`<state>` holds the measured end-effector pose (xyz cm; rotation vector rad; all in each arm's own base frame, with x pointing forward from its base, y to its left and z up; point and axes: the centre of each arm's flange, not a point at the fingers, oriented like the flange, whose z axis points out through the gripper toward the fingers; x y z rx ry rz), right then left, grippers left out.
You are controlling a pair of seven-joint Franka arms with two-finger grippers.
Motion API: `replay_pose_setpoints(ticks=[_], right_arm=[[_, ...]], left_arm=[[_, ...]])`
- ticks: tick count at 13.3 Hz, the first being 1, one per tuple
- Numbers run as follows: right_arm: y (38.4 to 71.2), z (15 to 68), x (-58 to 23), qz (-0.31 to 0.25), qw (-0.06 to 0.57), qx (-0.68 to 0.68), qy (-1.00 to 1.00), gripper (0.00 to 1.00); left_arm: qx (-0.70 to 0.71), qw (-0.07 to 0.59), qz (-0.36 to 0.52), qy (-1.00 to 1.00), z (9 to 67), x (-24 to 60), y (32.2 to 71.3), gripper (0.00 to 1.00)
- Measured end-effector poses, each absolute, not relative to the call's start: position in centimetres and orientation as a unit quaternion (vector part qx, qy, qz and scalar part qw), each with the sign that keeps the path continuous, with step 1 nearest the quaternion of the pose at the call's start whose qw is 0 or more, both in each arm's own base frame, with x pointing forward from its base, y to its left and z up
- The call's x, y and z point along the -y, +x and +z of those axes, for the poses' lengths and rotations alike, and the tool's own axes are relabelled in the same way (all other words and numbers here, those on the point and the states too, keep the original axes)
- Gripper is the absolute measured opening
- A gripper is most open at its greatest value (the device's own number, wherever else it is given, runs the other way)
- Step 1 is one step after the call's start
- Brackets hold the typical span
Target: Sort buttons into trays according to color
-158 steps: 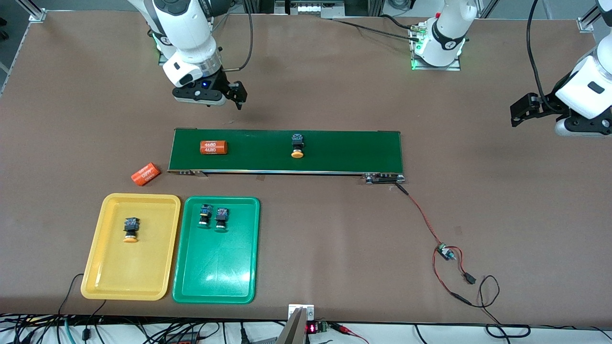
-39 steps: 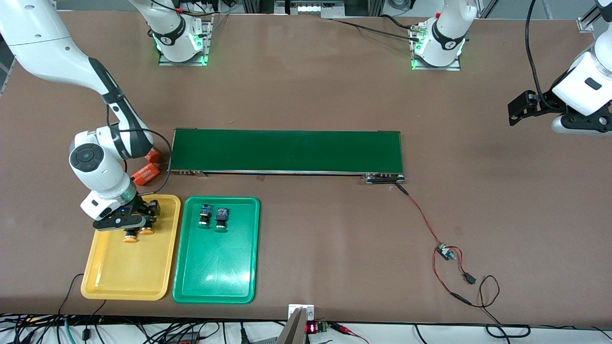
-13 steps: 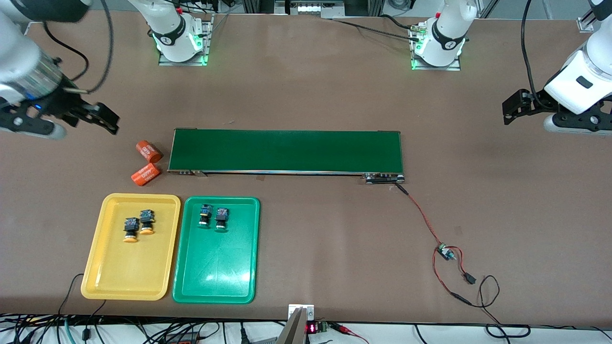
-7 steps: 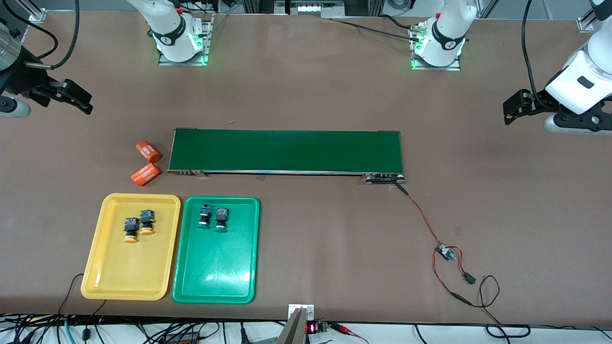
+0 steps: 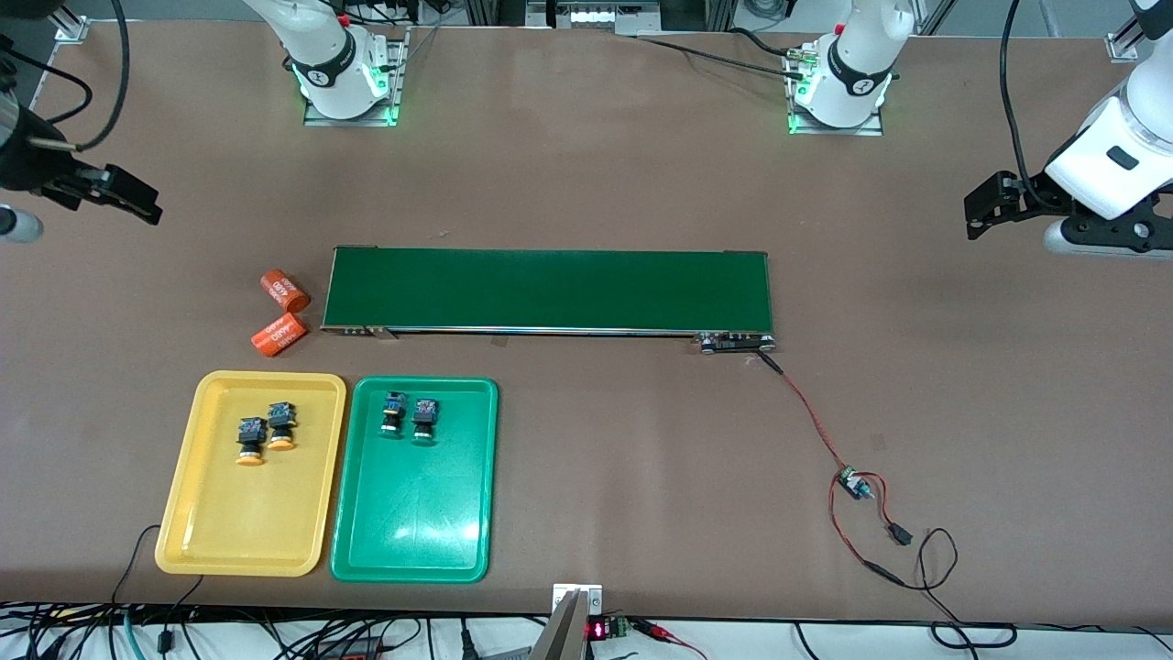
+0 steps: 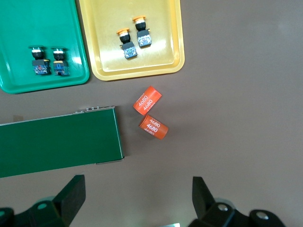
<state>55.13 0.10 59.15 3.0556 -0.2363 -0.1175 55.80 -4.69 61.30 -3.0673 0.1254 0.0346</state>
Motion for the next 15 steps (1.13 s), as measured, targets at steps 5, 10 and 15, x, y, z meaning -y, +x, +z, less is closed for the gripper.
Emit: replay_pose_setpoints(ticks=[5,10,15], right_arm=[[56.8,56.3,0.0,-0.052,0.037,0.075,0.995,1.00],[57.1,56.7,2.1,-0.041,0.017,0.021,0.999,1.00],[57.1,56.8,2.3,-0.038,0.014,0.006,0.999,1.00]], left_arm=[[-0.041,0.036,0.011,-0.998,61.3,4.7,55.8,1.00],[-0.041,0.036,0.015,-0.998,61.2,4.7,55.7,1.00],[-0.041,0.036,0.019,-0.998,61.2,4.7,55.6,1.00]])
